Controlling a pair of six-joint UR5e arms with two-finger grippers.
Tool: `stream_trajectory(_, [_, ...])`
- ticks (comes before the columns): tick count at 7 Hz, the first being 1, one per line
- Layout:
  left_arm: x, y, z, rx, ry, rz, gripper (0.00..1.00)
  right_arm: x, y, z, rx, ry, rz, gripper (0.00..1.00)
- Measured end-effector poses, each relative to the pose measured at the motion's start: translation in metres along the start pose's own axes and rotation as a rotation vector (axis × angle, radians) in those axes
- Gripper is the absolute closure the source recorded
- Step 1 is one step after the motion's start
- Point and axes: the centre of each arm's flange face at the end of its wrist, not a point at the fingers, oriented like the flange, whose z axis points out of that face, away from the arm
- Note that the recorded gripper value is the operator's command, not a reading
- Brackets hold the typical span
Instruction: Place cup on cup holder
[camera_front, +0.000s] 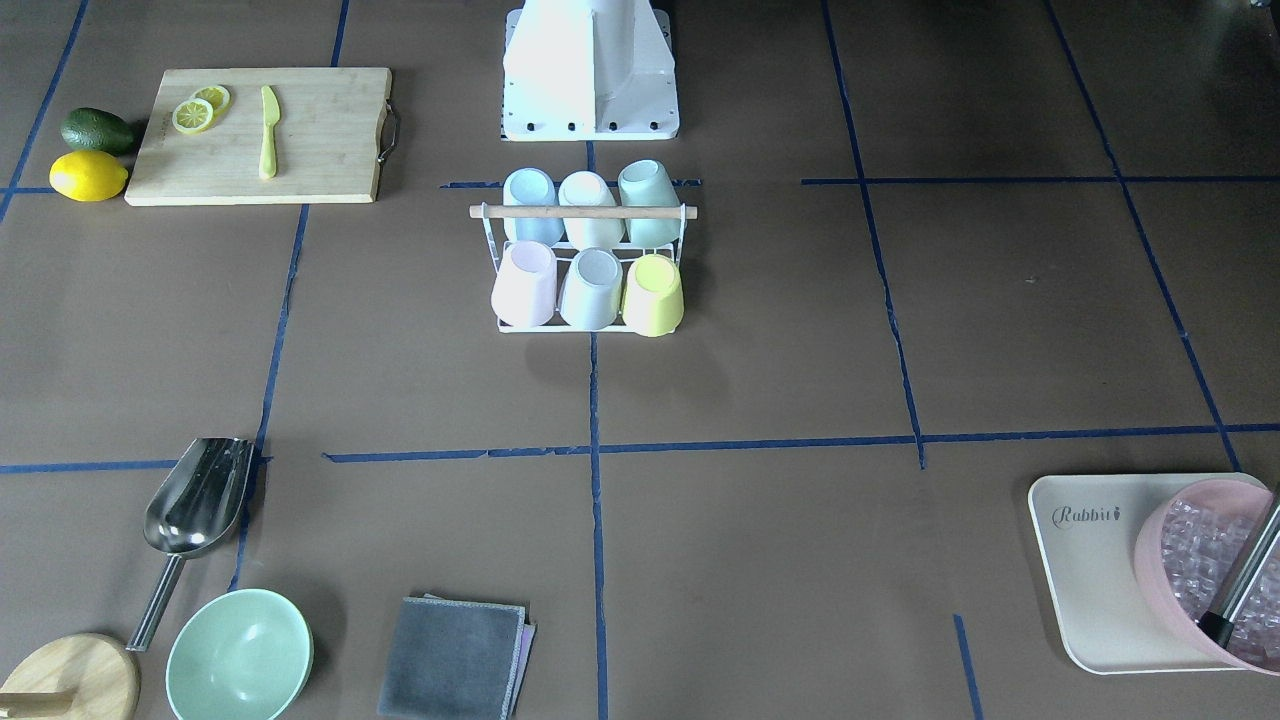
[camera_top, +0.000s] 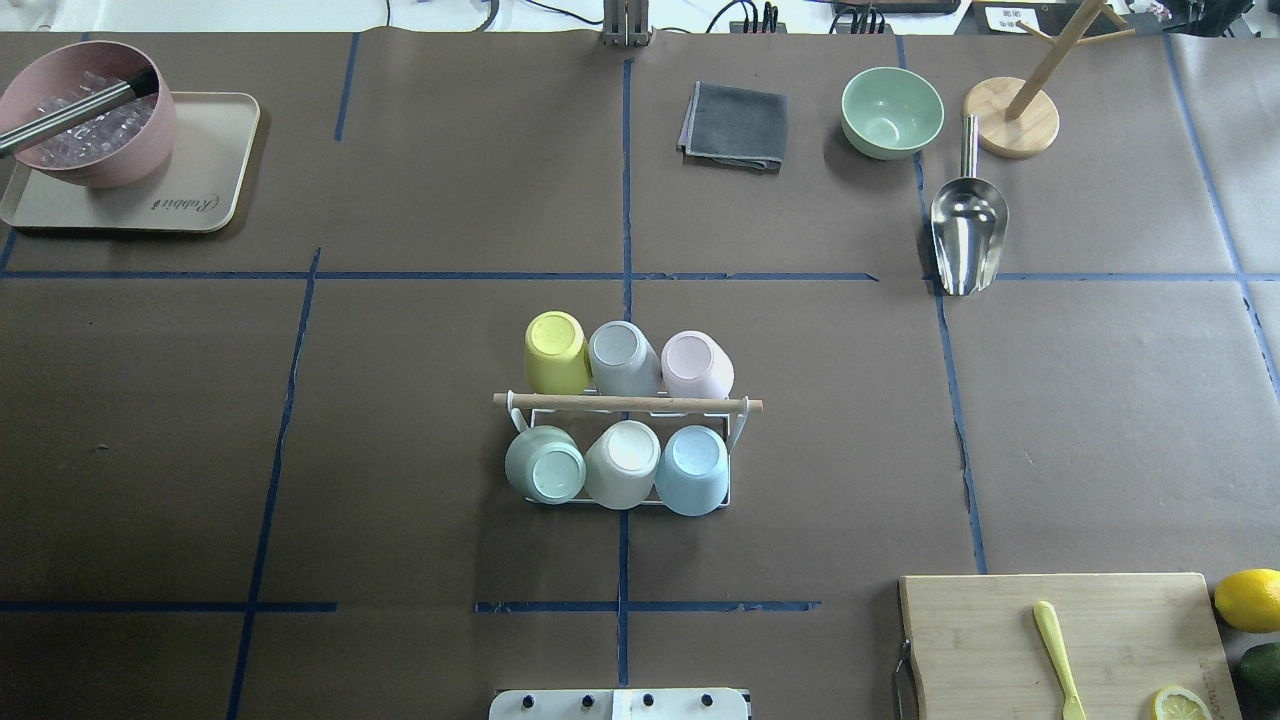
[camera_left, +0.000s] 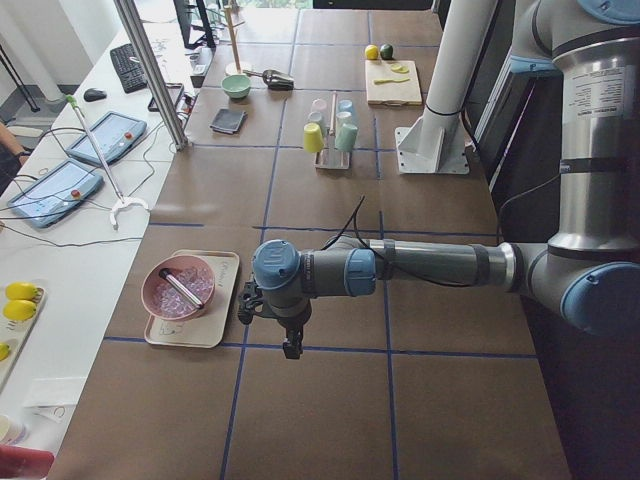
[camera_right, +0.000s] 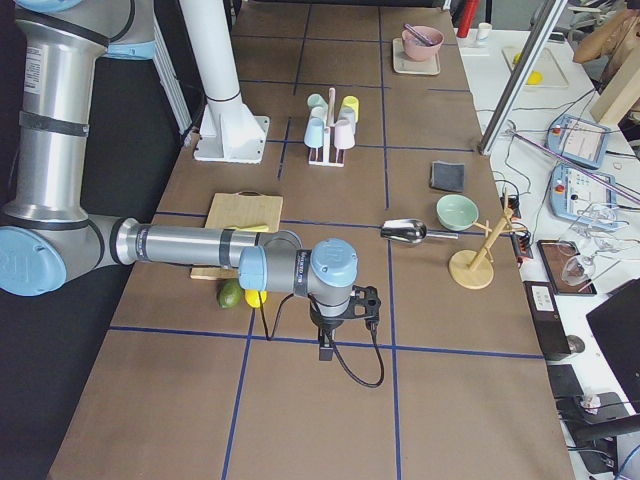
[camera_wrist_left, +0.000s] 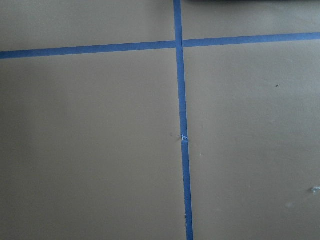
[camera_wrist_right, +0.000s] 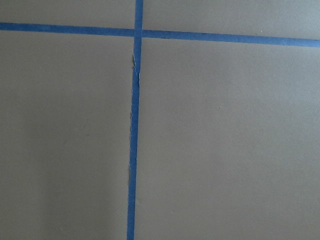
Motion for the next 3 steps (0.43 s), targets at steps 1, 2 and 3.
stream_trajectory(1, [-0.0008,-0.0006,0.0006,-0.001,0.000,-0.002,0.00,0.0002,-0.0001,0.0005,-0.001,-0.002,-0.001,0.00])
stream_trajectory(2, [-0.0013,-0.0015,0.0009,-0.002,0.000,-0.002,0.00,0.0005,-0.0002,0.0010,-0.002,-0.003,-0.002,0.00])
stream_trajectory(3, [-0.0013,-0.0018,0.0010,-0.002,0.000,-0.002,0.00,0.0006,-0.0002,0.0012,-0.002,-0.005,-0.002,0.00])
